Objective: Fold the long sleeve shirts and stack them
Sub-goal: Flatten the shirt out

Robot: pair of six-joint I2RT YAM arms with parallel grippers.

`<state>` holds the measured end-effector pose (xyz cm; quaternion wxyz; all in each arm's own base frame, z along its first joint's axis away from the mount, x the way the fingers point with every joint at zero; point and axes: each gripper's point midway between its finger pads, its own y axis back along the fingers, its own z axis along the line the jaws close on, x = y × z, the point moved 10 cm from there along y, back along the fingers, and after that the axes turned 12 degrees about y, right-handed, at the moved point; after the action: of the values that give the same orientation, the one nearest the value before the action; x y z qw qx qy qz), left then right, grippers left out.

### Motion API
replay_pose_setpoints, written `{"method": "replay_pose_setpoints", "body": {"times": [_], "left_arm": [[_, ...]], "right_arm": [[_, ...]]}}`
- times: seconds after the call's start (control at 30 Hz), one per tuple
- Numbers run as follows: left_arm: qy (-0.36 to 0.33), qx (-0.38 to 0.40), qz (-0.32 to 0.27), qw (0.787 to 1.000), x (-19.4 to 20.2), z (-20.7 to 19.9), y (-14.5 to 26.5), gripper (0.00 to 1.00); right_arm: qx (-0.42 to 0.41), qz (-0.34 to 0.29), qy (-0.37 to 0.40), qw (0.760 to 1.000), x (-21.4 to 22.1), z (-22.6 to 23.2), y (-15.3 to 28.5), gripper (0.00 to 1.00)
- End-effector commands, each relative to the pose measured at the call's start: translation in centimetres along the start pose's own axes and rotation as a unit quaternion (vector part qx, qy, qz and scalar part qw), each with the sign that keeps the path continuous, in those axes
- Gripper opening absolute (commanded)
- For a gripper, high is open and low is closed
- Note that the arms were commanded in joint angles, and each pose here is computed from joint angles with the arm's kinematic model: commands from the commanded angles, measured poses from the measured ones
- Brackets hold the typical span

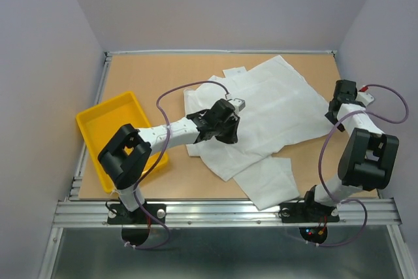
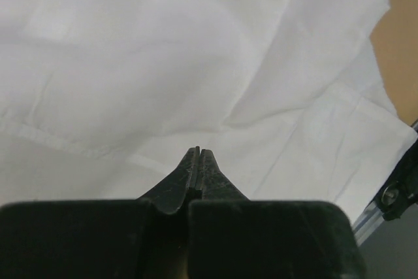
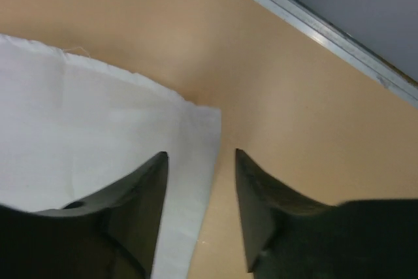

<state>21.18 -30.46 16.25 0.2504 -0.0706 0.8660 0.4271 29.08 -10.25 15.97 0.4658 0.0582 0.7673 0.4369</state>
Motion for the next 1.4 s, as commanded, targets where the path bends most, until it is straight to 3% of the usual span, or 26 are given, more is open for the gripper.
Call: {"method": "replay_pose_setpoints", "body": {"times": [0.0,0.13,0.3,0.47,0.6,0.77,0.87,0.97,1.1,1.2,1.23,1.37], "left_arm": [[0.011,-0.034,-0.025,0.999,-0.3,1.4,1.3,0.00],[0.017,-0.067,-0.028,0.997,-0.2,3.0,1.0,0.01],[0.033,-0.093,0.005,0.995,1.4,4.8,0.0,0.02],[0.063,-0.090,0.067,0.992,4.5,6.2,-0.1,0.02],[0.069,-0.067,0.102,0.990,6.5,6.4,1.3,0.02],[0.050,-0.010,0.124,0.991,7.2,5.3,2.9,0.04],[0.036,-0.008,0.078,0.996,5.3,4.3,4.4,0.06],[0.030,-0.051,0.001,0.998,1.6,4.1,5.7,0.07],[0.037,-0.138,-0.126,0.982,-4.8,5.5,6.9,0.12],[0.033,-0.171,-0.164,0.971,-8.0,6.7,6.3,0.30],[0.035,-0.184,-0.153,0.970,-8.3,7.5,5.0,0.35],[0.036,-0.209,-0.136,0.968,-10.1,9.1,2.2,0.35]], "right_arm": [[0.003,-0.039,-0.008,0.999,-2.8,-0.1,1.1,0.65],[-0.128,-0.051,0.009,0.990,-3.6,0.8,4.7,0.77],[-0.315,-0.040,0.110,0.942,-0.1,5.5,10.5,0.78],[-0.405,0.038,0.209,0.889,8.1,9.1,13.6,0.78],[-0.422,0.083,0.233,0.872,12.5,9.7,14.6,0.78],[-0.368,0.097,0.212,0.900,14.4,8.9,13.0,0.78],[-0.341,0.099,0.204,0.912,15.1,8.3,12.3,0.78],[-0.329,0.111,0.197,0.917,15.8,8.0,11.8,0.78],[-0.309,0.118,0.194,0.923,16.4,7.8,11.1,0.78],[-0.299,0.123,0.191,0.927,16.8,7.9,10.7,0.77],[-0.293,0.122,0.188,0.929,16.9,7.9,10.5,0.76],[-0.271,0.120,0.187,0.937,17.0,8.2,9.7,0.73]]}}
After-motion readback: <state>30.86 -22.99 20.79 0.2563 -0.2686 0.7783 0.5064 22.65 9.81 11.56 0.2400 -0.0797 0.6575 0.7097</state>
